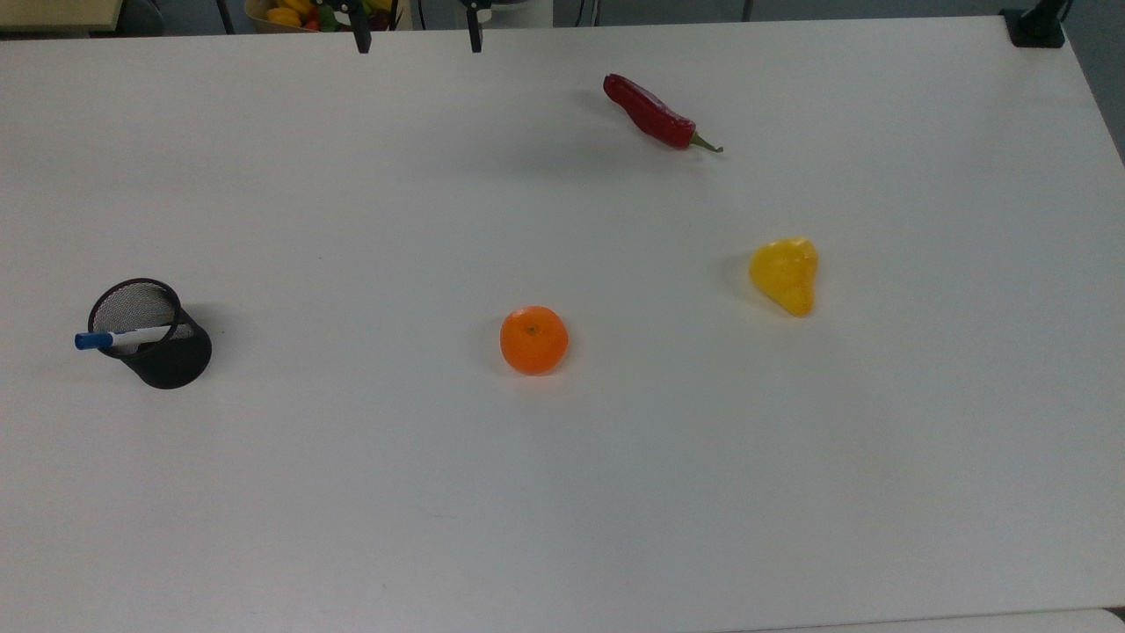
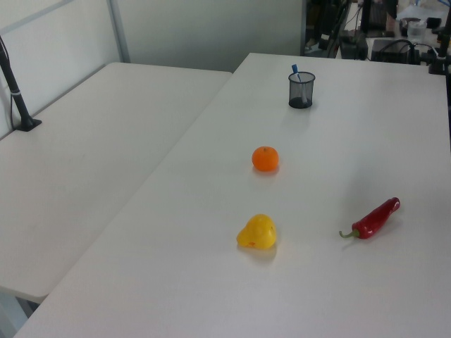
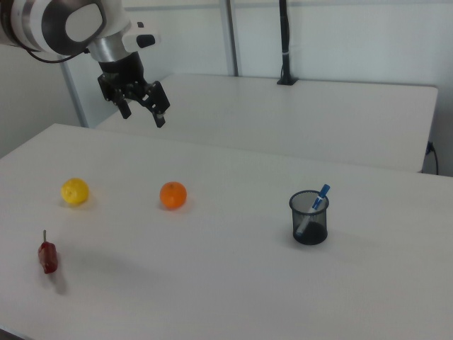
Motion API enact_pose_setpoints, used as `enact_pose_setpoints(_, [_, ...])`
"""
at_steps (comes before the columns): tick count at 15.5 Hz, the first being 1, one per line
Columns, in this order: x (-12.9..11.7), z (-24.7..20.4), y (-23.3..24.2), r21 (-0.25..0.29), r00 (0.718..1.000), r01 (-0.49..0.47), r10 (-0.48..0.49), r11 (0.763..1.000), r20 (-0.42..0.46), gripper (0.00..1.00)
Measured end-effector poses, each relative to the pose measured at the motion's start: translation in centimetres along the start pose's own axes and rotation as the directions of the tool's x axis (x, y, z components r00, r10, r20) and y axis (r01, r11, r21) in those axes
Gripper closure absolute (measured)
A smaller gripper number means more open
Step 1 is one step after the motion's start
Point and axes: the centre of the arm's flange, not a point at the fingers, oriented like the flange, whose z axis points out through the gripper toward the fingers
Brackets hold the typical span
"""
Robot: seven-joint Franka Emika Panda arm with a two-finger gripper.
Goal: Take marker pen
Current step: 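Move the open gripper toward the black mesh pen cup, then lower the gripper over the marker sticking out of the cup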
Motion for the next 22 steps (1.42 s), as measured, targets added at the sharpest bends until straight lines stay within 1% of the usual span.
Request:
enact_pose_setpoints(3, [0.9, -0.5, 2.1, -0.025, 0.996, -0.030, 0.027, 0.999, -0.086, 0.00])
enact_pose_setpoints(8, [2.2, -1.1, 6.2, -0.080, 0.975, -0.082, 0.064, 0.993, -0.211, 0.00])
enact_pose_setpoints(10, [2.8, -1.3, 7.9, -0.090, 0.958, -0.120, 0.092, 0.989, -0.270, 0.00])
enact_pose_setpoints(14, [3.8, -0.8, 11.9, -0.104, 0.912, -0.208, 0.154, 0.973, -0.381, 0.00])
enact_pose_setpoints(18, [4.0, 0.0, 15.0, -0.123, 0.888, -0.255, 0.182, 0.959, -0.422, 0.00])
enact_pose_setpoints(22, [4.7, 3.5, 17.9, -0.158, 0.876, -0.293, 0.199, 0.943, -0.439, 0.04])
